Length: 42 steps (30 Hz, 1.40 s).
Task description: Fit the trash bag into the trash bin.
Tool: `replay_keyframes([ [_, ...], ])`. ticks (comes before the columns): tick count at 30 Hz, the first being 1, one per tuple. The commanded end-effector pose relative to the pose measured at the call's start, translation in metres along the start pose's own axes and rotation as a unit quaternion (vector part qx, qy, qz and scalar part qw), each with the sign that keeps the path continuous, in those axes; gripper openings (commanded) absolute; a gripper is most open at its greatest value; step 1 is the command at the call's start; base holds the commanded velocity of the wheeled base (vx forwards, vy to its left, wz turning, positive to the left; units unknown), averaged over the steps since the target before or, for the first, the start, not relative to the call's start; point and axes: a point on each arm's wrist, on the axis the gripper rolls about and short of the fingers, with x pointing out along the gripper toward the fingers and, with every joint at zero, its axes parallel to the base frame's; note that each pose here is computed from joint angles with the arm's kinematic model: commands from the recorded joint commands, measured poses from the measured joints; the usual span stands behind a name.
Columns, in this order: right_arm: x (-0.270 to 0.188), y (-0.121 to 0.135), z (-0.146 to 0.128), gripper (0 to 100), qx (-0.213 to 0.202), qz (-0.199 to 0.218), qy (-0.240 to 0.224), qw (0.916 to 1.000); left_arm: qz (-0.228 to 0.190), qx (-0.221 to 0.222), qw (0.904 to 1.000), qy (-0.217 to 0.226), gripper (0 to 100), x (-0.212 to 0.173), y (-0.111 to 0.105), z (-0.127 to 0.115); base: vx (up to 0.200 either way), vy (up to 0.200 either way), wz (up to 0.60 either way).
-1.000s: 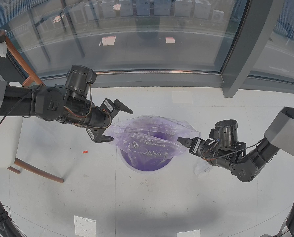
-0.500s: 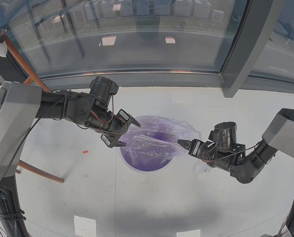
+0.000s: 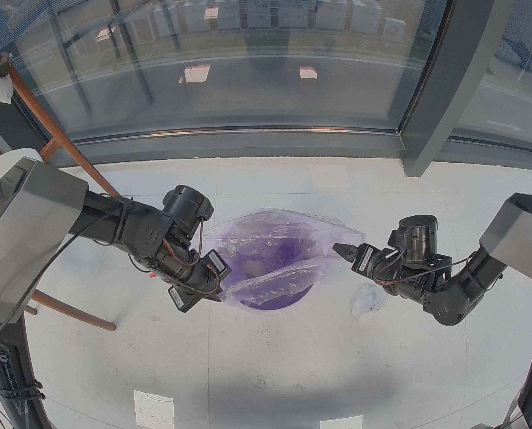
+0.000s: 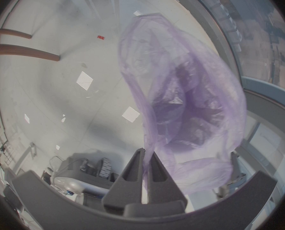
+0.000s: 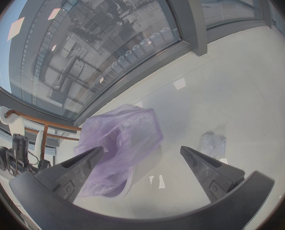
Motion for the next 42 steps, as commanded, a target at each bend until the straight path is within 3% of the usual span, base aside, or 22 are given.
replay_keyframes([
  [1,0.001,0.000,-0.004,100,-0.002,-0.001,0.006,1.0000,0.015,0.027,0.9995,0.009,0,0.008,0.006,-0.022,0.000,0.000,0.00],
  [5,-0.002,0.017,-0.009,100,-0.005,0.021,0.013,0.9997,-0.003,0.038,0.9992,-0.011,0,0.014,0.004,-0.025,0.000,0.000,0.00],
  [6,-0.001,0.031,-0.018,100,-0.013,0.038,0.023,0.9989,-0.007,0.042,0.9990,-0.015,0,0.016,0.002,-0.026,0.000,0.000,0.00],
  [11,0.000,0.052,-0.029,100,-0.024,0.050,0.050,0.9972,-0.005,0.046,0.9988,-0.014,0,0.017,0.001,-0.030,0.000,0.000,0.00],
  [18,0.004,0.070,-0.039,100,0.013,0.050,0.060,0.9969,-0.004,0.046,0.9989,-0.013,0,0.019,0.002,-0.031,0.000,0.000,0.00],
  [19,0.006,0.069,-0.041,0,0.011,0.041,0.056,0.9975,-0.002,0.046,0.9989,-0.013,0,0.019,0.002,-0.031,0.000,0.000,0.00],
  [26,-0.001,0.061,-0.052,0,0.002,0.018,0.068,0.9975,0.034,0.045,0.9983,-0.016,0,0.028,0.017,-0.036,0.000,0.000,0.00],
  [36,-0.017,0.038,-0.089,0,-0.020,-0.022,0.129,0.9912,0.033,0.051,0.9980,-0.016,0,0.040,0.018,-0.035,0.000,0.000,0.00],
  [42,-0.002,0.023,-0.104,0,-0.027,-0.047,0.147,0.9876,0.065,0.092,0.9935,-0.020,0,0.064,0.021,-0.048,0.000,0.000,0.00],
])
